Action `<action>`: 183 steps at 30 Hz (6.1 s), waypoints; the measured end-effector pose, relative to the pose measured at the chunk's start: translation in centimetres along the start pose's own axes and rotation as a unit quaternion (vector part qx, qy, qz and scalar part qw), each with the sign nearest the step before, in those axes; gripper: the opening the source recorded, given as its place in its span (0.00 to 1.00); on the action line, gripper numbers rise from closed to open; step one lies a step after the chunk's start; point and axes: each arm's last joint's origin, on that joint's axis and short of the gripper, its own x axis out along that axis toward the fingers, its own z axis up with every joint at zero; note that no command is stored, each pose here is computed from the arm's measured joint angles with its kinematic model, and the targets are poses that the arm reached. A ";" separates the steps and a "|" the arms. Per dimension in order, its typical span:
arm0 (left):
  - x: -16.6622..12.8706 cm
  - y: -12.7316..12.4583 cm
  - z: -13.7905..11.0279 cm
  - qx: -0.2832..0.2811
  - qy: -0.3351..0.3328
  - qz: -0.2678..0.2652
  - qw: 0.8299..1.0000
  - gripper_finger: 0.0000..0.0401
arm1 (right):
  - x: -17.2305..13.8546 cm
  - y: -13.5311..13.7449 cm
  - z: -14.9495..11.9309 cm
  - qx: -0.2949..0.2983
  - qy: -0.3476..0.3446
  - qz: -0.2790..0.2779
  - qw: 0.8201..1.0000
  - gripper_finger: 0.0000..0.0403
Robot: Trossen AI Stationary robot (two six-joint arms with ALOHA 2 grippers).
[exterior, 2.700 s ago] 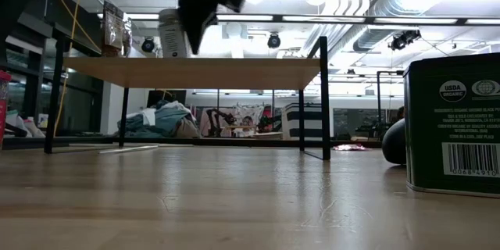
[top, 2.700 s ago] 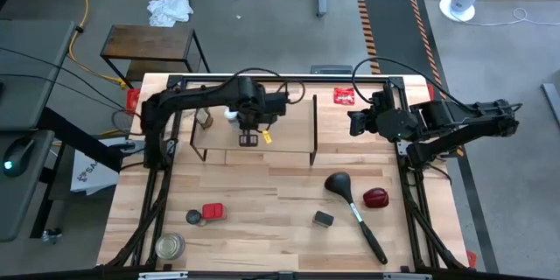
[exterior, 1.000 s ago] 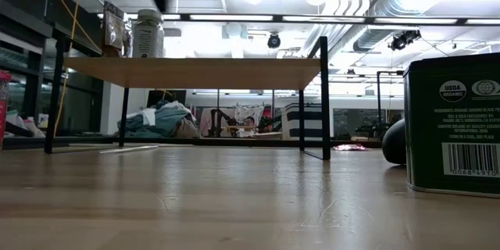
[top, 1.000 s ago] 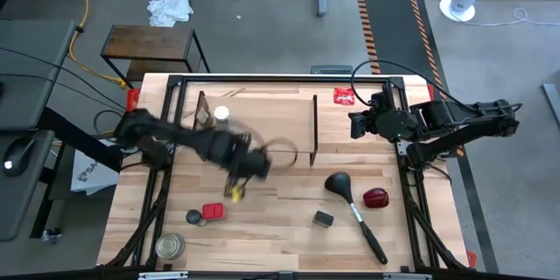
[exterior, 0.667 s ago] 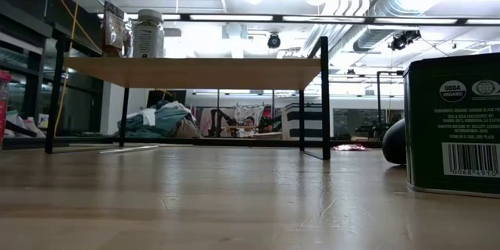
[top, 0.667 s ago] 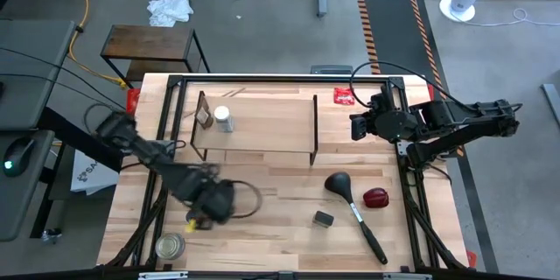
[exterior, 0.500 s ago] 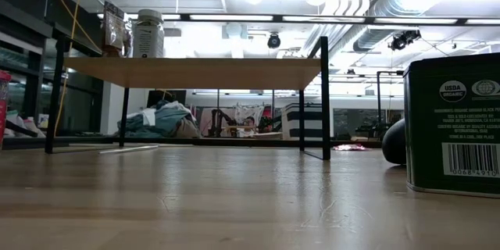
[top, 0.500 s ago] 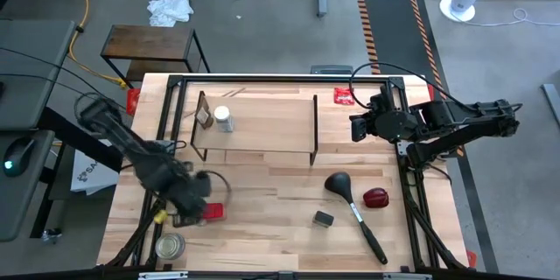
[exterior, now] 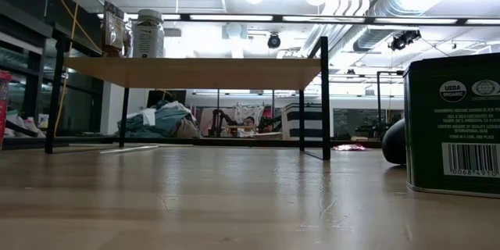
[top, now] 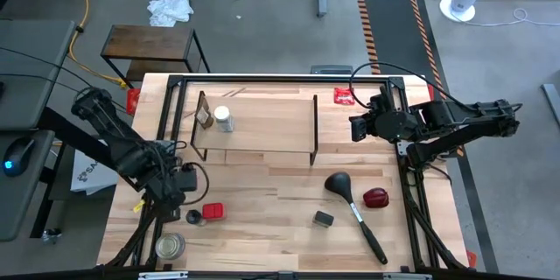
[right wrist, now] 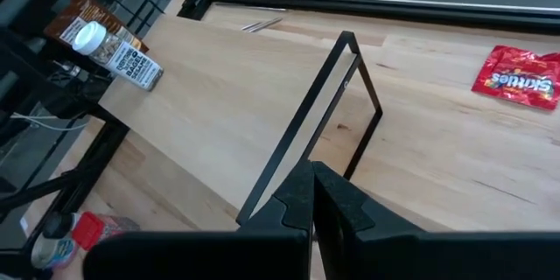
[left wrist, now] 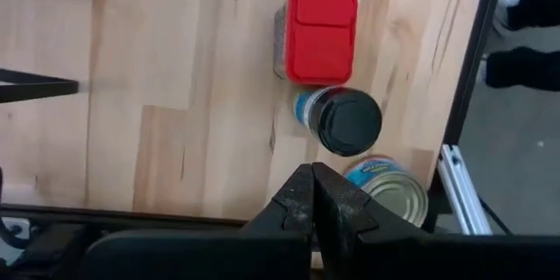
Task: Shelf spices
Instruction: Put the black seasoning bottle on the shelf
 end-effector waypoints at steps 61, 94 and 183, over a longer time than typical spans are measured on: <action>3.2 -2.1 1.9 0.058 0.018 0.018 0.998 0.69 | 7.7 8.8 -18.5 -0.285 0.371 0.096 0.878 0.71; 4.2 -5.3 -0.6 0.027 0.034 0.029 0.999 0.69 | 7.8 8.9 -18.2 -0.287 0.363 0.101 0.881 0.71; 18.6 -10.0 1.7 -0.564 0.001 0.100 0.820 0.48 | 9.3 8.6 -16.4 -0.303 0.318 0.079 0.895 0.71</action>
